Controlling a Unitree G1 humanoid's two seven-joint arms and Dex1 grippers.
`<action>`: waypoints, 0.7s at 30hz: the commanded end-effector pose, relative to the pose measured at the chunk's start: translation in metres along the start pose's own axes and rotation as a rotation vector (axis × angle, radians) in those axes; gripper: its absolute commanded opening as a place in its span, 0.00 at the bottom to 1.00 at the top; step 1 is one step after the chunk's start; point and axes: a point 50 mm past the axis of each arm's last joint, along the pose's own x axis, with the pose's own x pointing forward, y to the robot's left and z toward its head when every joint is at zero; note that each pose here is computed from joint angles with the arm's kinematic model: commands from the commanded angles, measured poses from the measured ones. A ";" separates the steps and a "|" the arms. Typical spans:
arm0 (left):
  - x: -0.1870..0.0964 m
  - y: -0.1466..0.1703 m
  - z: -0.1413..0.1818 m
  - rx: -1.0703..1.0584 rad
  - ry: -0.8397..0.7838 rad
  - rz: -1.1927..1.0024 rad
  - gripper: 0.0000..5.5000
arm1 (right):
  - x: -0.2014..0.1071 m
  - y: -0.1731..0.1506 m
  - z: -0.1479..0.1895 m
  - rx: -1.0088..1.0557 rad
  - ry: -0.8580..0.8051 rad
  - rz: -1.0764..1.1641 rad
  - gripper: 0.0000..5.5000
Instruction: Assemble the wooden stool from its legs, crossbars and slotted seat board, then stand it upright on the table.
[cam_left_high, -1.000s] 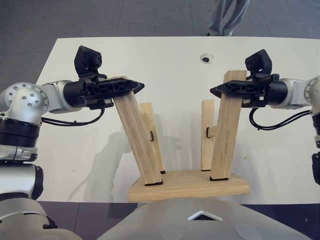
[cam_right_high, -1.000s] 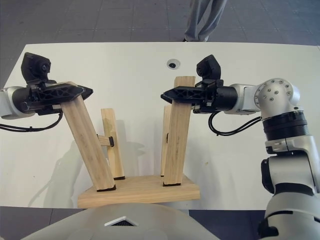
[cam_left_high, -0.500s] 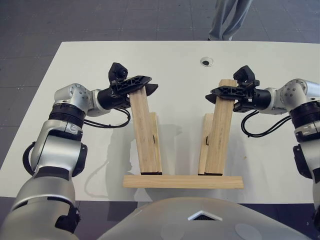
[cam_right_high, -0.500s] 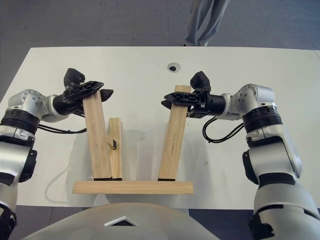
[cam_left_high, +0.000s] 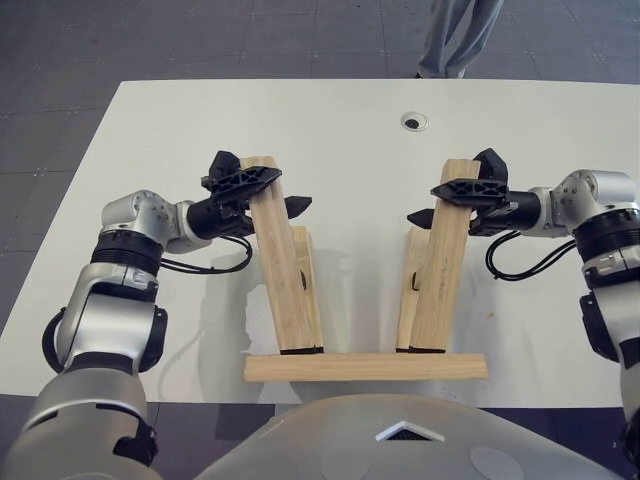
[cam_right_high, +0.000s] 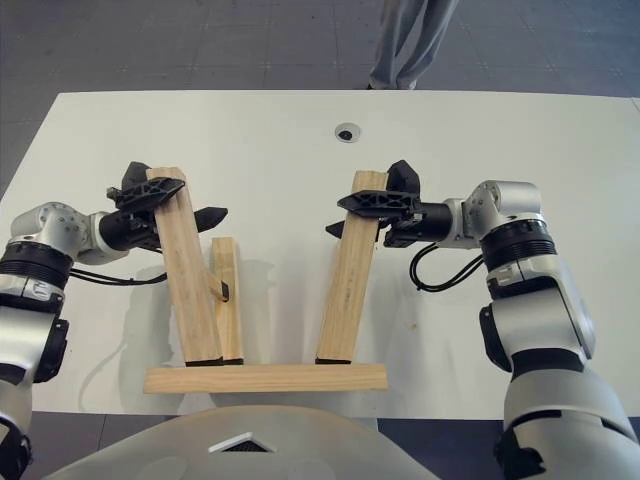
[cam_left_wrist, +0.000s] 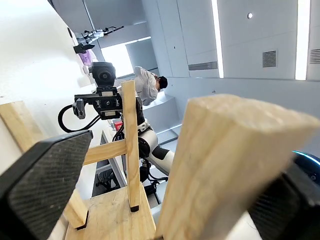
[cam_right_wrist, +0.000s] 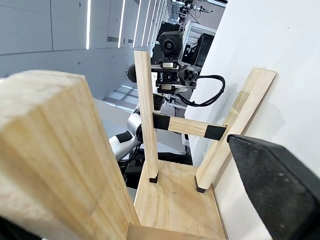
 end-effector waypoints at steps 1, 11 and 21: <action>-0.004 -0.014 0.004 0.043 0.007 -0.001 0.99 | -0.019 -0.017 -0.014 0.062 -0.014 -0.148 1.00; -0.009 -0.020 0.002 0.083 0.026 0.004 1.00 | -0.025 -0.007 -0.010 0.019 -0.038 -0.138 1.00; -0.014 -0.006 -0.003 0.090 0.050 0.092 1.00 | -0.021 0.047 0.003 -0.163 -0.033 -0.042 1.00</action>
